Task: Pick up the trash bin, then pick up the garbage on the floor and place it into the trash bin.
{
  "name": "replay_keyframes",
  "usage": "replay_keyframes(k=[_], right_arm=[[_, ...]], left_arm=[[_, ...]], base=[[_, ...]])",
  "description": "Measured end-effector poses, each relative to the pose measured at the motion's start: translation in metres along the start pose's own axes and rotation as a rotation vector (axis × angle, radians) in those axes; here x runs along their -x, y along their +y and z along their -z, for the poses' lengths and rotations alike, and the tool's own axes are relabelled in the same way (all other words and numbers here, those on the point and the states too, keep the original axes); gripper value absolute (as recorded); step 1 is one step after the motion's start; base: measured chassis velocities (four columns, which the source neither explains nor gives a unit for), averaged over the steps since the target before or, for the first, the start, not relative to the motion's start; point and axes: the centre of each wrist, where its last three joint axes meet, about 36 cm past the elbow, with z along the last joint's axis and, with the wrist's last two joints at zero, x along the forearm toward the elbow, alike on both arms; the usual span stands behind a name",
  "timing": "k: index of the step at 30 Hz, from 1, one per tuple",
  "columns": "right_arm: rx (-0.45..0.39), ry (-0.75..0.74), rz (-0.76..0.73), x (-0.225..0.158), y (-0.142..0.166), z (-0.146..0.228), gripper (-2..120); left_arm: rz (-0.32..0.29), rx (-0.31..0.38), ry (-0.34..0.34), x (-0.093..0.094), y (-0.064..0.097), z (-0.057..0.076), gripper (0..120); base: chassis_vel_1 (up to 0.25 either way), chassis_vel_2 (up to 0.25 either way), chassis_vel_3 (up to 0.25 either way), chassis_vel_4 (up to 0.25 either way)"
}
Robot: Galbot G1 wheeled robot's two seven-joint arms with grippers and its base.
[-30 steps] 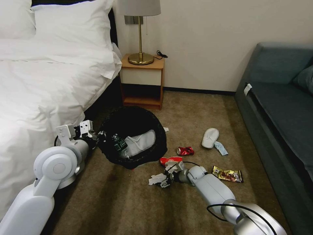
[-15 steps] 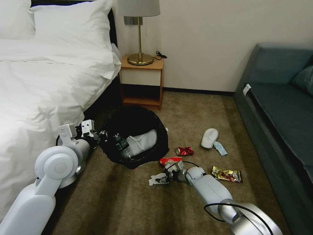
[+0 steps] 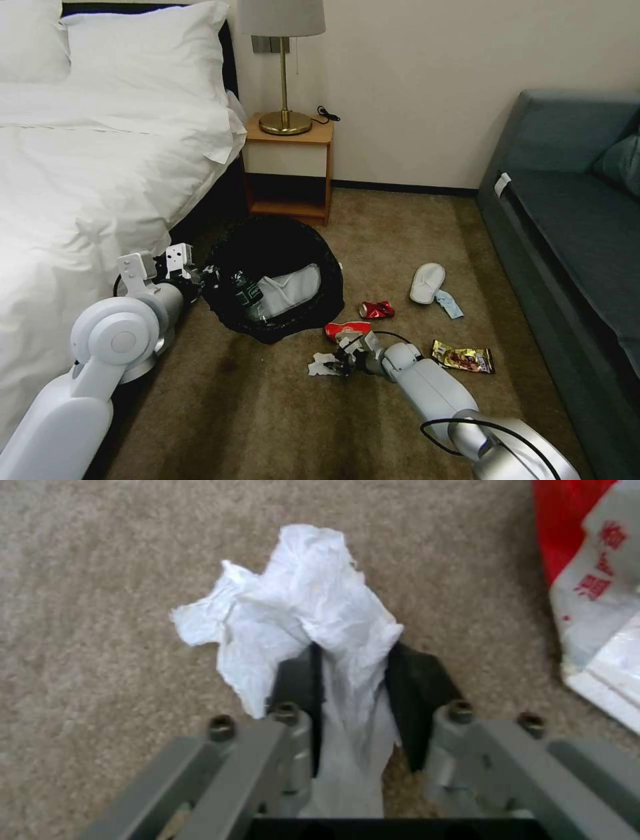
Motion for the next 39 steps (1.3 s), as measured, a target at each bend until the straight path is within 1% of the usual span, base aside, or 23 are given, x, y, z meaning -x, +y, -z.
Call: replay_keyframes(k=[3,4,5,9,11,15,17,18,20,21,22,23,25,26,27,29,30,31,32,33,35,36,39], right_arm=[[0.003,-0.017,0.000,-0.002,0.004,0.002,5],[0.003,-0.017,0.000,-0.002,0.004,0.002,5],[0.009,-0.031,-0.001,-0.005,0.005,0.002,0],[0.008,-0.061,-0.007,-0.011,0.003,0.005,0],[-0.002,-0.110,-0.027,-0.020,-0.003,0.011,0],[0.001,-0.153,-0.052,-0.031,-0.012,0.015,0],[0.021,-0.214,-0.088,-0.050,-0.023,0.022,0],[0.021,-0.214,-0.088,-0.050,-0.023,0.022,0],[0.053,-0.265,-0.127,-0.073,-0.031,0.023,0],[0.053,-0.265,-0.127,-0.073,-0.031,0.023,0],[0.070,-0.291,-0.150,-0.087,-0.034,0.021,0],[0.070,-0.291,-0.150,-0.087,-0.034,0.021,0],[0.112,-0.325,-0.193,-0.114,-0.039,0.009,0],[0.137,-0.336,-0.230,-0.137,-0.044,-0.004,0],[0.137,-0.336,-0.230,-0.137,-0.044,-0.004,0],[0.147,-0.357,-0.310,-0.182,-0.051,-0.019,0],[0.147,-0.357,-0.310,-0.182,-0.051,-0.019,0],[0.144,-0.383,-0.350,-0.203,-0.053,-0.017,0],[0.137,-0.420,-0.380,-0.221,-0.054,-0.009,0],[0.137,-0.420,-0.380,-0.221,-0.054,-0.009,0],[0.106,-0.505,-0.411,-0.254,-0.054,0.020,0],[0.106,-0.505,-0.411,-0.254,-0.054,0.020,0],[0.044,-0.597,-0.416,-0.286,-0.049,0.063,0]], left_arm=[[0.001,0.001,0.002,0.001,0.000,-0.001,3],[0.001,0.001,0.002,0.001,0.000,-0.001,3],[0.002,0.001,0.002,0.002,0.000,-0.001,3],[0.003,0.002,0.003,0.002,0.000,-0.001,3],[0.004,0.002,0.005,0.002,0.000,-0.002,3],[0.014,0.001,0.007,0.004,0.002,-0.001,3],[0.034,-0.007,0.009,0.006,0.005,0.000,3],[0.034,-0.007,0.009,0.006,0.005,0.000,3],[0.047,-0.014,0.014,0.009,0.007,0.000,3],[0.047,-0.014,0.014,0.009,0.007,0.000,3],[0.056,-0.020,0.018,0.010,0.008,0.000,3],[0.056,-0.020,0.018,0.010,0.008,0.000,3],[0.069,-0.027,0.027,0.014,0.009,-0.002,3],[0.076,-0.031,0.034,0.016,0.010,-0.004,3],[0.076,-0.031,0.034,0.016,0.010,-0.004,3],[0.088,-0.041,0.045,0.020,0.010,-0.005,3],[0.088,-0.041,0.045,0.020,0.010,-0.005,3],[0.091,-0.044,0.050,0.022,0.010,-0.005,3],[0.095,-0.045,0.059,0.025,0.011,-0.006,3],[0.095,-0.045,0.059,0.025,0.011,-0.006,3],[0.095,-0.043,0.082,0.029,0.013,-0.009,3],[0.095,-0.043,0.082,0.029,0.013,-0.009,3],[0.088,-0.040,0.115,0.036,0.015,-0.013,3]], base=[[0.000,0.000,0.000,0.000],[0.000,0.000,0.000,0.000],[0.000,0.000,0.000,0.000],[0.000,0.000,0.000,0.000],[0.000,0.000,0.000,0.000],[0.000,0.000,0.000,0.000],[0.000,0.000,0.000,0.000],[0.000,0.000,0.000,0.000],[0.000,0.000,0.000,0.000],[0.000,0.000,0.000,0.000],[0.000,0.000,0.000,0.000],[0.000,0.000,0.000,0.000],[0.000,0.000,0.000,0.000],[0.000,0.000,0.000,0.000],[0.000,0.000,0.000,0.000],[0.000,0.000,0.000,0.000],[0.000,0.000,0.000,0.000],[0.000,0.000,0.000,0.000],[0.000,0.000,0.000,0.000],[0.000,0.000,0.000,0.000],[0.000,0.000,0.000,0.000],[0.000,0.000,0.000,0.000],[0.000,0.000,0.000,0.000]])
